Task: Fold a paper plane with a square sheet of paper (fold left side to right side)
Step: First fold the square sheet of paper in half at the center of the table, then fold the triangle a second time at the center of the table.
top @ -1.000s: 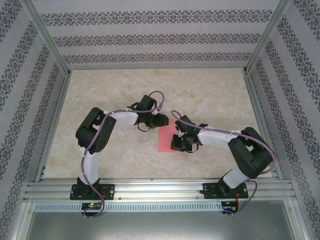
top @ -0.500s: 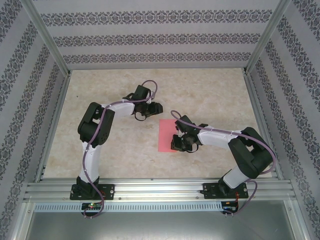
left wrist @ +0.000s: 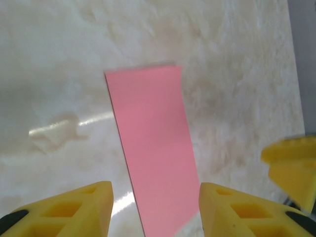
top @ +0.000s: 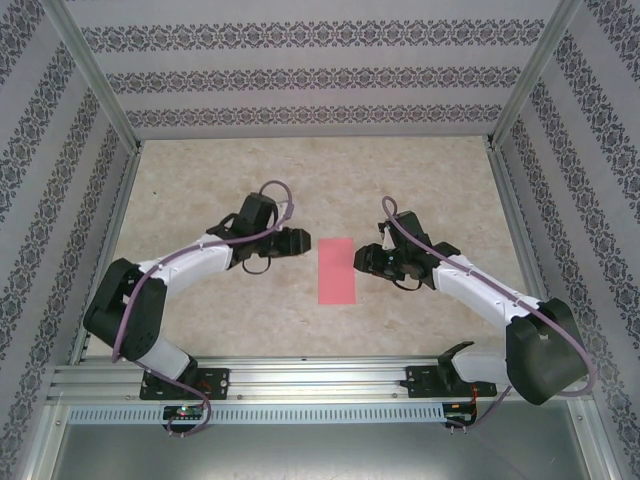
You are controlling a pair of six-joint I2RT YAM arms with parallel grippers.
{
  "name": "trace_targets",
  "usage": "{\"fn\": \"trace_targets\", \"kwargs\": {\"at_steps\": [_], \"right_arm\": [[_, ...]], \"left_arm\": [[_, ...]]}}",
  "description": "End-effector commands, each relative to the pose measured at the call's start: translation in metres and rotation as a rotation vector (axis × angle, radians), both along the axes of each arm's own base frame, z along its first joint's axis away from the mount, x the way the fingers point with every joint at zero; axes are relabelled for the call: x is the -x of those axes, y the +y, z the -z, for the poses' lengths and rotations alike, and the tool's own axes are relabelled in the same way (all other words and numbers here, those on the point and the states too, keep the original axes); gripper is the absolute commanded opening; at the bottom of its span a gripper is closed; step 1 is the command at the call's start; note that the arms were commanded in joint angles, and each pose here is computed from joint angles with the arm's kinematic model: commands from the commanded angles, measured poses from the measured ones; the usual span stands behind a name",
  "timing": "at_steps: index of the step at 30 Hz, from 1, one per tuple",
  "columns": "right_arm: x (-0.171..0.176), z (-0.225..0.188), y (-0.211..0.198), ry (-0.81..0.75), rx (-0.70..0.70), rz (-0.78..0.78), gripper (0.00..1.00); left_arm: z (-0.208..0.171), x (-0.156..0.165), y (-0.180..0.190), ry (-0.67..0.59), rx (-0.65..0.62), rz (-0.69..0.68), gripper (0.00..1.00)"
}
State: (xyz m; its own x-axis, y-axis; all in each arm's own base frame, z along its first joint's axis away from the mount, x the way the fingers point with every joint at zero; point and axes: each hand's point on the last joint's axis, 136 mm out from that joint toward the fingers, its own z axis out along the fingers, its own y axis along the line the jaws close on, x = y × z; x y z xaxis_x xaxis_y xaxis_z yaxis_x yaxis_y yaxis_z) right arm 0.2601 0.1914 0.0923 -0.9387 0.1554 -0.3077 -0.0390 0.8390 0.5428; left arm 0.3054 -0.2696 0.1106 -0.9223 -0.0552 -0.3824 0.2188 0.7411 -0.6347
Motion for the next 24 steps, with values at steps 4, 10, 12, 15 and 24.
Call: {"fn": "trace_targets", "kwargs": {"at_steps": [4, 10, 12, 15, 24], "right_arm": [[0.007, 0.018, -0.001, 0.052, -0.034, 0.003, 0.46], [0.008, 0.030, -0.004, 0.076, -0.042, 0.019, 0.45], [0.009, 0.032, -0.005, 0.076, -0.042, 0.021, 0.45], [0.010, 0.034, -0.007, 0.076, -0.041, 0.027, 0.45], [0.013, 0.039, -0.008, 0.092, -0.038, 0.025, 0.45]], "left_arm": [[0.015, 0.042, -0.030, 0.058, 0.029, 0.063, 0.49], [0.028, 0.031, -0.057, 0.086, 0.034, 0.077, 0.46], [0.036, 0.024, -0.063, 0.096, 0.026, 0.079, 0.45], [0.050, 0.017, -0.064, 0.109, -0.014, 0.059, 0.43], [0.074, 0.018, -0.062, 0.146, -0.053, 0.060, 0.42]]}}
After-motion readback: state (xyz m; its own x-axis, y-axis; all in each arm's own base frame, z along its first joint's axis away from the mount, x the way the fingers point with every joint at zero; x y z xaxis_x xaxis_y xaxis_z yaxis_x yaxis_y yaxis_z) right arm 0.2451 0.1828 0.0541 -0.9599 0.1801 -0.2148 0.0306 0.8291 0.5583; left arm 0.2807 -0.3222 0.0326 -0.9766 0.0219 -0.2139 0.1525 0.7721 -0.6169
